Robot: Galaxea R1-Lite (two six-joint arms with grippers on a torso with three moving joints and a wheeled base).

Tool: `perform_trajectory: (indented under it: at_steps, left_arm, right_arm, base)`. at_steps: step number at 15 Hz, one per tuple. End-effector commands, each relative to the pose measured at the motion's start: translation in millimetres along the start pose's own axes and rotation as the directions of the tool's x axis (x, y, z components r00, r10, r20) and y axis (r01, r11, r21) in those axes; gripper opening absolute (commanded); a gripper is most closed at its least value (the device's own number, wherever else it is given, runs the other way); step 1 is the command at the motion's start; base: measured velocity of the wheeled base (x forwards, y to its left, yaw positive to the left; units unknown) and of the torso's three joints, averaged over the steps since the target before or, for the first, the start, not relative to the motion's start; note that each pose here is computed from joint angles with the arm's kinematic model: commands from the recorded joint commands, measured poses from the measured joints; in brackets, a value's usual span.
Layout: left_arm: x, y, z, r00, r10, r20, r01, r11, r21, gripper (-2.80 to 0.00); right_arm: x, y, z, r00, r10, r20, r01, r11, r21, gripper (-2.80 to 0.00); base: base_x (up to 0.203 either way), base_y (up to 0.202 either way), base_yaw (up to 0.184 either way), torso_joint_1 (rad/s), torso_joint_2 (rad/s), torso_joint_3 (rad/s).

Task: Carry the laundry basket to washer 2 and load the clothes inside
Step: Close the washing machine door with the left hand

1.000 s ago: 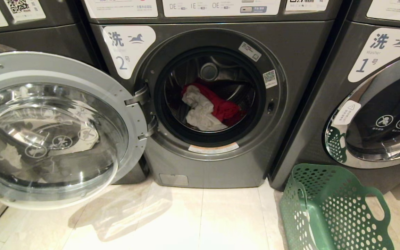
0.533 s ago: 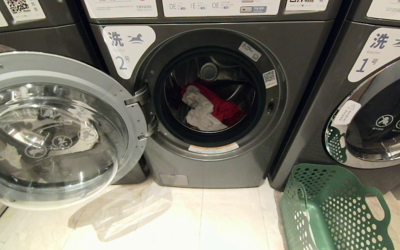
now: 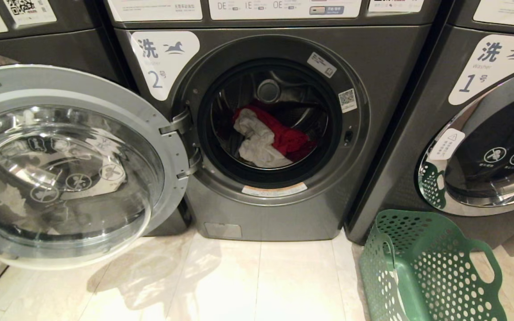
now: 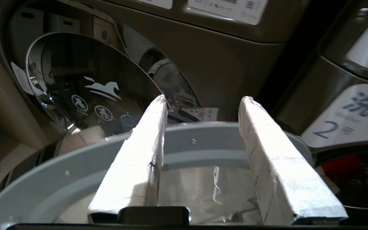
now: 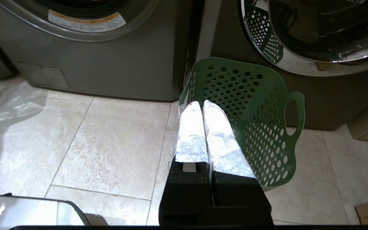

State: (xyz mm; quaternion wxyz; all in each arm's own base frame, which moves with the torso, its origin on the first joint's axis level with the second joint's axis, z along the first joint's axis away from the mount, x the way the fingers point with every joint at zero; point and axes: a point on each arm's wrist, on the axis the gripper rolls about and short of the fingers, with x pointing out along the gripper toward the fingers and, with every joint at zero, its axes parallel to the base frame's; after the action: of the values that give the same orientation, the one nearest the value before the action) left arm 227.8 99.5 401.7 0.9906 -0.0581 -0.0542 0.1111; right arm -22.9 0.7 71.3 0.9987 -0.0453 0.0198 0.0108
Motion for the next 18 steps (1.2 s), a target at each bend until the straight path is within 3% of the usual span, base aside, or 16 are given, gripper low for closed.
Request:
perform_trajectory:
  at_steps: [1, 5, 10, 13, 18]
  left_arm:
    - [40.7, 27.2, -13.3, 0.999, 0.030, -0.040, -0.031, 0.999, -0.008, -2.80]
    - [73.0, 53.3, -16.2, 0.999, 0.017, -0.044, -0.019, 0.999, -0.030, -2.80]
    - [82.3, 59.6, -35.1, 0.983, 0.023, -0.184, -0.038, 0.997, -0.074, -2.80]
    - [72.2, 54.4, -42.9, 0.942, -0.007, -0.335, -0.038, 0.991, -0.125, -2.80]
    - [17.6, 14.0, -18.5, 0.903, -0.114, -0.414, 0.045, 0.984, -0.172, -2.80]
  right_arm:
    - [0.7, 0.2, -2.0, 1.000, 0.002, -0.008, -0.002, 1.000, -0.001, -2.80]
    - [0.7, 0.2, -2.1, 1.000, 0.001, -0.010, -0.001, 1.000, 0.003, -2.80]
    - [0.7, 0.2, -2.1, 1.000, 0.001, -0.010, -0.001, 1.000, 0.012, -2.80]
    - [0.7, 0.2, -2.1, 1.000, 0.001, -0.010, -0.001, 1.000, 0.012, -2.80]
    - [0.7, 0.2, -2.0, 1.000, 0.001, -0.008, -0.001, 1.000, 0.012, -2.80]
  base:
    - [0.000, 0.000, 0.000, 0.000, 0.00, 0.000]
    - [0.000, 0.000, 0.000, 0.000, 0.00, 0.000]
    - [0.000, 0.000, 0.000, 0.000, 0.00, 0.000]
    - [0.000, 0.000, 0.000, 0.000, 0.00, 0.000]
    - [0.000, 0.000, 0.000, 0.000, 0.00, 0.000]
